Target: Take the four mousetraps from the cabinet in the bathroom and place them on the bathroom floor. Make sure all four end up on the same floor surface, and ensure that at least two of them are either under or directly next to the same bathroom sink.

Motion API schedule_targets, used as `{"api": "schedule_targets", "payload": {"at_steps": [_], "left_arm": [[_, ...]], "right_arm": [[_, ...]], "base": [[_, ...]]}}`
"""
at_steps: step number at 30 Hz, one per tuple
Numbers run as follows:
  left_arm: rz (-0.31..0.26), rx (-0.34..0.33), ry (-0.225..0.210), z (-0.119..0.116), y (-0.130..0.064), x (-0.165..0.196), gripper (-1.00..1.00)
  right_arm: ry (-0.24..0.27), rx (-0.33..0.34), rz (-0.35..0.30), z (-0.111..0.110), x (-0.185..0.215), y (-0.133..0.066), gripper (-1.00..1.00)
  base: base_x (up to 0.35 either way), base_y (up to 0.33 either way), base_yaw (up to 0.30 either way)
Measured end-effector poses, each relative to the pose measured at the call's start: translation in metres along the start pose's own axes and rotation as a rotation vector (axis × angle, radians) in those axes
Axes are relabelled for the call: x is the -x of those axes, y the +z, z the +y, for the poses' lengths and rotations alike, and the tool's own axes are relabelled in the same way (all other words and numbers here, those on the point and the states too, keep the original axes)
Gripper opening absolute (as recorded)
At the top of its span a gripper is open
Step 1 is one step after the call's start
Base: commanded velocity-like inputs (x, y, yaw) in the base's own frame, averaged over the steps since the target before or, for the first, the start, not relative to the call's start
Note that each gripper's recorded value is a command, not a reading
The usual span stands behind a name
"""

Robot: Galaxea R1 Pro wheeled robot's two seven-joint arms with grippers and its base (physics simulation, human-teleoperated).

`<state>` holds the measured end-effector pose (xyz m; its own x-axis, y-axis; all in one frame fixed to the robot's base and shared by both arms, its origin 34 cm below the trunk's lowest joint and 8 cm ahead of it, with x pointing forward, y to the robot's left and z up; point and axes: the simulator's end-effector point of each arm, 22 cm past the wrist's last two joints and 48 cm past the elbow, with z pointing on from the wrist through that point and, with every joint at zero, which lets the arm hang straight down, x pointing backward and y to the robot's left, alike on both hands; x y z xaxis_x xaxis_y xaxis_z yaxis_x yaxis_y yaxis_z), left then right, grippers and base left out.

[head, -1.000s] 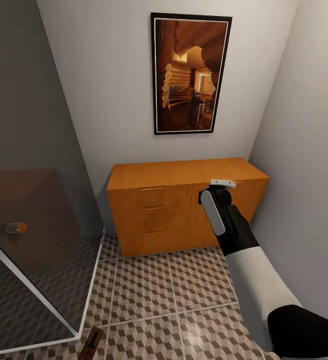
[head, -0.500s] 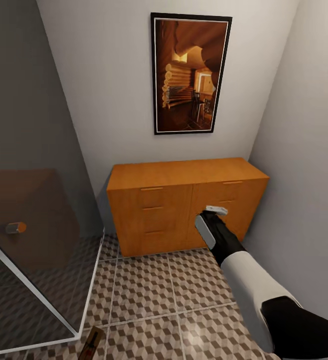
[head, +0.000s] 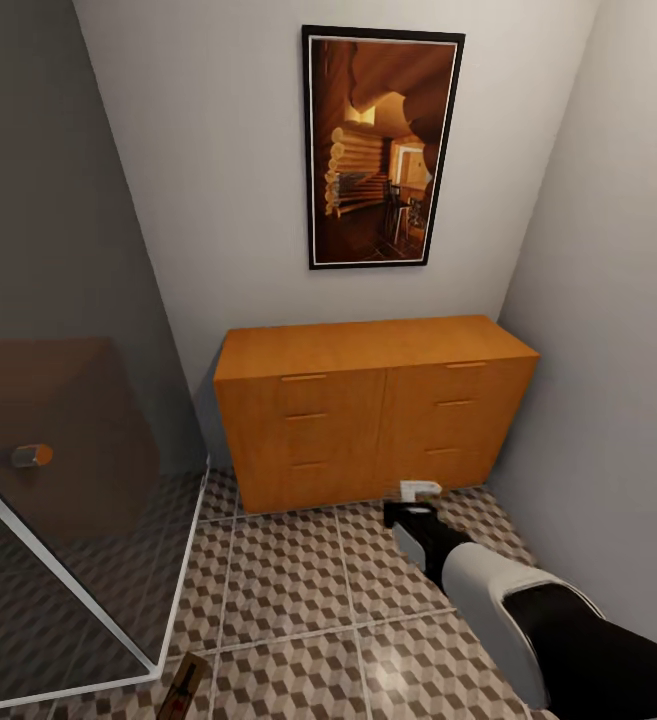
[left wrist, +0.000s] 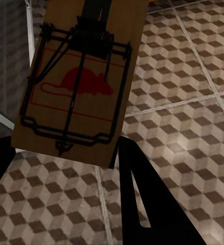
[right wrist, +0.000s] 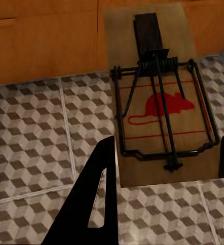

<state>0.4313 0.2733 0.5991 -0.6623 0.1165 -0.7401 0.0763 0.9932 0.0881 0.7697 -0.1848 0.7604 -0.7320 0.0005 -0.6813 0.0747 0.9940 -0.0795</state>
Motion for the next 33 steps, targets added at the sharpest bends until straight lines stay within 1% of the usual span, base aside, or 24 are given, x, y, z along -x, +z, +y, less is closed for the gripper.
{"api": "schedule_targets", "payload": {"at_steps": [1, 2, 3, 5, 8, 10, 11, 13, 15, 17, 19, 23, 28, 30, 33], "left_arm": [[0.0, 0.0, 0.0, 0.0, 0.0, 0.0, -1.0], [0.0, 0.0, 0.0, 0.0, 0.0, 0.0, -1.0], [0.0, 0.0, 0.0, 0.0, 0.0, 0.0, -1.0], [0.0, 0.001, 0.0, 0.0, 0.0, 0.0, -1.0], [0.0, 0.001, 0.001, 0.001, 0.0, 0.0, -1.0], [0.0, 0.001, 0.001, 0.001, 0.0, 0.0, -1.0], [0.0, 0.001, 0.001, 0.001, 0.0, 0.0, -1.0], [0.0, 0.002, 0.0, 0.001, 0.0, 0.0, -1.0], [0.0, 0.003, 0.0, 0.001, 0.0, 0.0, -1.0], [0.0, 0.004, 0.0, 0.002, 0.0, 0.0, -1.0], [0.0, 0.004, 0.0, 0.002, 0.0, 0.0, -1.0], [0.0, 0.006, 0.0, 0.002, 0.0, 0.0, -1.0], [0.0, 0.009, 0.001, 0.004, 0.0, 0.0, -1.0], [0.0, 0.013, 0.001, 0.007, 0.0, 0.0, -1.0], [-0.001, 0.021, 0.003, 0.012, 0.0, 0.0, -1.0]], "right_arm": [[-0.001, 0.022, -0.001, 0.003, -0.014, 0.001, -1.0], [-0.003, 0.042, 0.01, 0.006, -0.039, 0.002, -1.0], [-0.007, 0.05, 0.017, 0.007, -0.053, 0.001, -1.0], [-0.006, 0.067, 0.032, 0.009, -0.097, -0.002, -1.0], [-0.028, 0.08, -0.003, 0.009, -0.135, -0.008, -1.0], [-0.061, 0.092, -0.033, 0.007, -0.167, -0.016, -1.0], [-0.074, 0.098, -0.039, 0.008, -0.176, -0.019, -1.0], [-0.119, 0.13, -0.069, 0.011, -0.214, -0.034, -1.0], [-0.135, 0.142, -0.098, 0.005, -0.238, -0.045, -1.0], [-0.143, 0.148, -0.114, -0.004, -0.255, -0.053, -1.0], [-0.152, 0.176, -0.125, -0.004, -0.271, -0.062, -1.0], [-0.168, 0.274, -0.136, 0.005, -0.298, -0.08, -1.0], [-0.203, 0.363, -0.134, -0.003, -0.31, -0.087, -1.0], [-0.22, 0.404, -0.126, -0.011, -0.315, -0.089, -1.0], [-0.248, 0.426, -0.111, -0.033, -0.32, -0.088, -1.0]], "base": [[0.0, 0.0, 0.0], [0.0, 0.0, 0.0], [0.0, 0.0, 0.0], [0.0, 0.0, 0.0], [0.0, 0.0, 0.0], [0.0, 0.0, 0.0], [0.0, 0.0, 0.0], [0.0, 0.0, 0.0], [0.0, 0.0, 0.0], [0.0, 0.0, 0.0], [0.0, 0.0, 0.0], [0.0, 0.0, 0.0], [0.0, 0.0, 0.0], [0.0, 0.0, 0.0], [0.0, 0.0, 0.0]]}}
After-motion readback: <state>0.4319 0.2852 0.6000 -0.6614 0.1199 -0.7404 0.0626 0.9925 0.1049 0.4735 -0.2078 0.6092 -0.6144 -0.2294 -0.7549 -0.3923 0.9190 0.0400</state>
